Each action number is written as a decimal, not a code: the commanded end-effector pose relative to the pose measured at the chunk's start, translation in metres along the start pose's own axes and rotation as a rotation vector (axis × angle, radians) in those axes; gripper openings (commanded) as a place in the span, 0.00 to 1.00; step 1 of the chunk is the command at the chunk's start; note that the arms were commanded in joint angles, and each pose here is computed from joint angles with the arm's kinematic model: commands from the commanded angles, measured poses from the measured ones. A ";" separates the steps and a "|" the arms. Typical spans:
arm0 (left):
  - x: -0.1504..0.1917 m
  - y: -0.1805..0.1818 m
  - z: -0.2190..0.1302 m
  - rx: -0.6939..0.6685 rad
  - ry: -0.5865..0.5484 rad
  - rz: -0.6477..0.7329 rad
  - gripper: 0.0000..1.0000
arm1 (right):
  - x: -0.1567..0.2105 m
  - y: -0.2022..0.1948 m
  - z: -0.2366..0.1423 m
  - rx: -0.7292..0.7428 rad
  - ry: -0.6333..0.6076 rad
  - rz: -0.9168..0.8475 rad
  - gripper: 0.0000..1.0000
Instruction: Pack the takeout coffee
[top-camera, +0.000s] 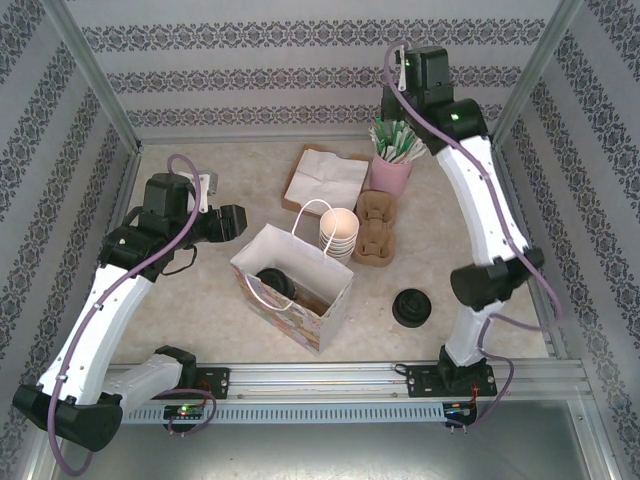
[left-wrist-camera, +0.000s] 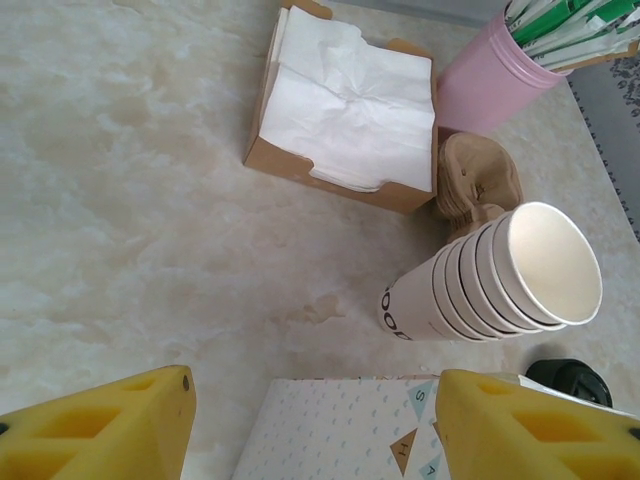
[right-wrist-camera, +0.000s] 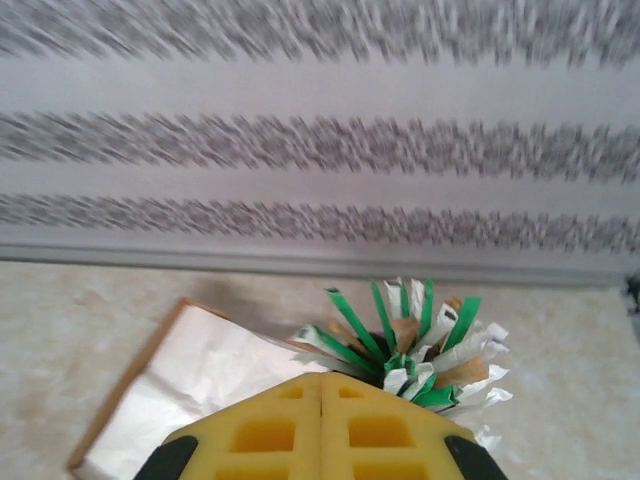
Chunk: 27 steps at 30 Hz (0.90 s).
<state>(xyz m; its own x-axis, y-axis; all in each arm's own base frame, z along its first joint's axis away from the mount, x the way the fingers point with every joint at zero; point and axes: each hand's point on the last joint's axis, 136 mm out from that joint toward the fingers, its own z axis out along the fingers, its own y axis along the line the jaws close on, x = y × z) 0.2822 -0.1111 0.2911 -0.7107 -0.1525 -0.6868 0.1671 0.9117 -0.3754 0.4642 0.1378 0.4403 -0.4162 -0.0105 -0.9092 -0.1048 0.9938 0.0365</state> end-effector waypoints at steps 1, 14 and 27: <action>-0.017 -0.005 -0.003 0.002 -0.068 -0.011 0.66 | -0.035 0.006 -0.098 0.017 -0.163 -0.091 0.00; -0.044 0.000 0.022 -0.038 -0.106 -0.087 0.66 | 0.022 0.078 -0.255 -0.524 -0.205 0.011 0.00; -0.050 0.005 0.027 -0.079 -0.097 -0.112 0.65 | 0.066 0.125 -0.300 -0.890 -0.082 0.033 0.00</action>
<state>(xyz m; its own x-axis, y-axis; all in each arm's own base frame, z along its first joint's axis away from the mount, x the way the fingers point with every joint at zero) 0.3336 -0.1092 0.2926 -0.6830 -0.2679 -0.6795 0.0396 0.9153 -0.4007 0.1677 0.2168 0.5092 -0.3310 0.0490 -0.9424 -0.7266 0.6240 0.2876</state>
